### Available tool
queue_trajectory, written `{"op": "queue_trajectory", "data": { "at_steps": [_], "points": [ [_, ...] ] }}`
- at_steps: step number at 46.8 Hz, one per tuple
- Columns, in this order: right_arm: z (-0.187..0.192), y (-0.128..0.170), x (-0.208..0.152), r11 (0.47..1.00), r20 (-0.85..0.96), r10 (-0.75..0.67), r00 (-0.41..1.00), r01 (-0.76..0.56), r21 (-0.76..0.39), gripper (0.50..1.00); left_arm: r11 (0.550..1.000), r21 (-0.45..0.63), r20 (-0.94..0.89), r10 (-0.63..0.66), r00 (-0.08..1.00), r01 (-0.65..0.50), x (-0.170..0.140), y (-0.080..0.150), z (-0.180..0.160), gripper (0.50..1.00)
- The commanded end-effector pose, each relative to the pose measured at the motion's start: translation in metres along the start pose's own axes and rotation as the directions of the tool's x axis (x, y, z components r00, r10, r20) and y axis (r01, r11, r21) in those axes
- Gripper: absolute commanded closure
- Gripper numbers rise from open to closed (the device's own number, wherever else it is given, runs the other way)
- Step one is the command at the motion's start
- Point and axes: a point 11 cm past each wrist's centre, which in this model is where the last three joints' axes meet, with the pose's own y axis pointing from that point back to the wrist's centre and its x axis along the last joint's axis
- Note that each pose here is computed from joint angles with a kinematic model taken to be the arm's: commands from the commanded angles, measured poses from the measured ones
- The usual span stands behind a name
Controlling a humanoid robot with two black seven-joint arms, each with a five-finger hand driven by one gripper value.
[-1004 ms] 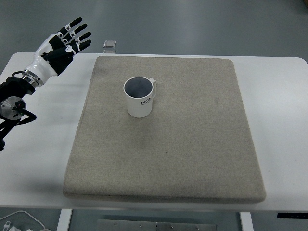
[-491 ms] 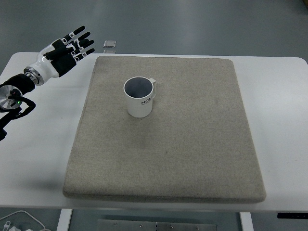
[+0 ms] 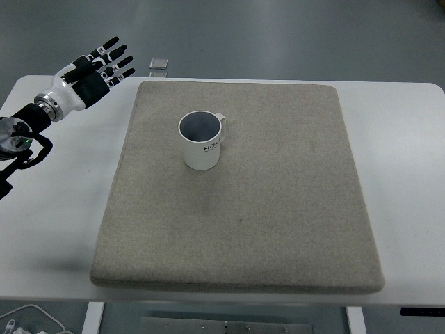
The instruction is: Flip white cup upright
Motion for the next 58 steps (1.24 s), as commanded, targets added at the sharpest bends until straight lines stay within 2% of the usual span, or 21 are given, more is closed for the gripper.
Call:
{"op": "queue_trajectory", "data": {
  "at_steps": [1, 26, 58],
  "points": [
    [0.001, 0.0, 0.0, 1.0, 0.001, -0.001, 1.0, 0.001, -0.001, 0.57, 1.0, 0.004, -0.001, 0.007, 1.0, -0.007, 0.004, 0.0, -0.003, 0.504],
    [0.0, 0.0, 0.0, 1.0, 0.007, -0.002, 1.0, 0.002, 0.002, 0.57, 0.998, 0.009, 0.017, -0.066, 0.998, 0.066, 0.005, 0.004, -0.005, 0.506],
    [0.006, -0.001, -0.01, 0.999, -0.013, -0.035, 0.999, 0.035, -0.009, 0.57, 0.999, -0.002, 0.02, -0.035, 0.999, 0.035, 0.016, 0.006, -0.001, 0.506]
  ]
}}
